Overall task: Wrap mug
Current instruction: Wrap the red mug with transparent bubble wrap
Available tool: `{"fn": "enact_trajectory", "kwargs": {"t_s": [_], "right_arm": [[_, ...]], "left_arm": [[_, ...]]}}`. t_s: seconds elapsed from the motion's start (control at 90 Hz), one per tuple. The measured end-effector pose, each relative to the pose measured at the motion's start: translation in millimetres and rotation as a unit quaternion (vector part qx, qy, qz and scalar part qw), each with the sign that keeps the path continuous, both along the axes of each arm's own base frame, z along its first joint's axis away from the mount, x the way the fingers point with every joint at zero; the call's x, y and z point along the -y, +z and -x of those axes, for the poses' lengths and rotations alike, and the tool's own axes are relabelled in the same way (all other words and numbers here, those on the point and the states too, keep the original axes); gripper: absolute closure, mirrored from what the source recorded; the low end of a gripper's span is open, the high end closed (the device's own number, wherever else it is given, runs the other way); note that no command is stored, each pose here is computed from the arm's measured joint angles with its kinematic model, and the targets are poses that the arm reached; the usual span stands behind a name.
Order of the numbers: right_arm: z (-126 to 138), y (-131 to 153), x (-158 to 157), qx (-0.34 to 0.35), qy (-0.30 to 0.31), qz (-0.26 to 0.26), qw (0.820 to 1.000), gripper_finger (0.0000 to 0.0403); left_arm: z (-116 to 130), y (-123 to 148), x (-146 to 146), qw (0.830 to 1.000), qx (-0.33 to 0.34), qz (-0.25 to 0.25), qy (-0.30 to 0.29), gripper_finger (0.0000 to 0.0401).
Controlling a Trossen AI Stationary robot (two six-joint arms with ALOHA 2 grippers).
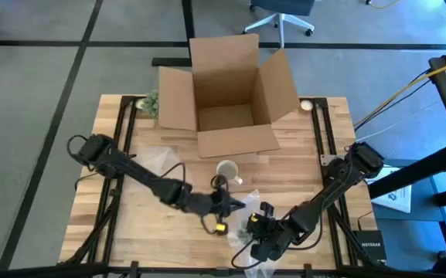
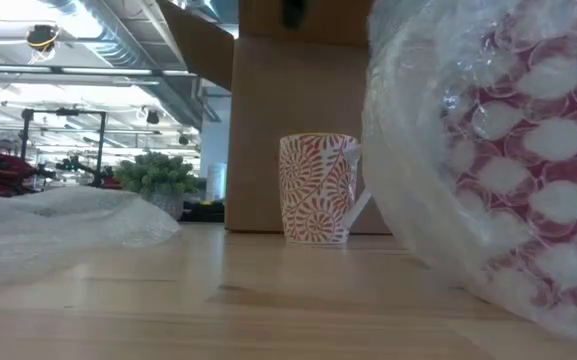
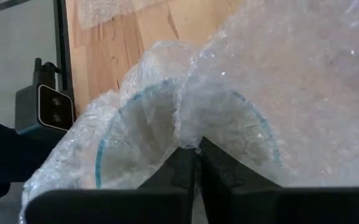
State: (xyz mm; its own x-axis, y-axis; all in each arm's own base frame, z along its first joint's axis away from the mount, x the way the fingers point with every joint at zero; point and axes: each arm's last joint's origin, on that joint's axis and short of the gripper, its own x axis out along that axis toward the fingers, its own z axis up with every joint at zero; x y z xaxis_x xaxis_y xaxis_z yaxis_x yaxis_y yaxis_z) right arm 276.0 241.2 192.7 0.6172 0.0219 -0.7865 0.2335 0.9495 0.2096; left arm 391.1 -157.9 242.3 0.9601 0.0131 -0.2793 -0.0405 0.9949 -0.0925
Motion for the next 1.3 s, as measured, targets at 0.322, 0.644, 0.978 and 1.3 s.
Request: {"fn": "enact_trajectory", "kwargs": {"t_s": [0.322, 0.644, 0.978, 1.3], "right_arm": [[-0.1, -0.1, 0.2, 0.002, 0.005, 0.008, 1.0, 0.0402], [-2.2, 1.5, 3.2, -0.001, 0.01, 0.006, 1.0, 0.0402], [-13.6, 13.1, 13.1, -0.022, 0.028, -0.038, 0.999, 0.0402], [1.6, 77.1, 20.9, -0.04, 0.063, -0.065, 0.995, 0.0359]], "left_arm": [[1.2, -24.6, 19.7, 0.997, -0.043, 0.047, -0.035, 0.04], [3.0, -56.9, 45.1, 0.995, -0.067, 0.066, -0.041, 0.04], [-4.1, -70.2, 44.4, 0.995, -0.061, 0.072, -0.036, 0.04], [-3.8, -71.0, 44.8, 0.995, -0.063, 0.069, -0.035, 0.04]]}}
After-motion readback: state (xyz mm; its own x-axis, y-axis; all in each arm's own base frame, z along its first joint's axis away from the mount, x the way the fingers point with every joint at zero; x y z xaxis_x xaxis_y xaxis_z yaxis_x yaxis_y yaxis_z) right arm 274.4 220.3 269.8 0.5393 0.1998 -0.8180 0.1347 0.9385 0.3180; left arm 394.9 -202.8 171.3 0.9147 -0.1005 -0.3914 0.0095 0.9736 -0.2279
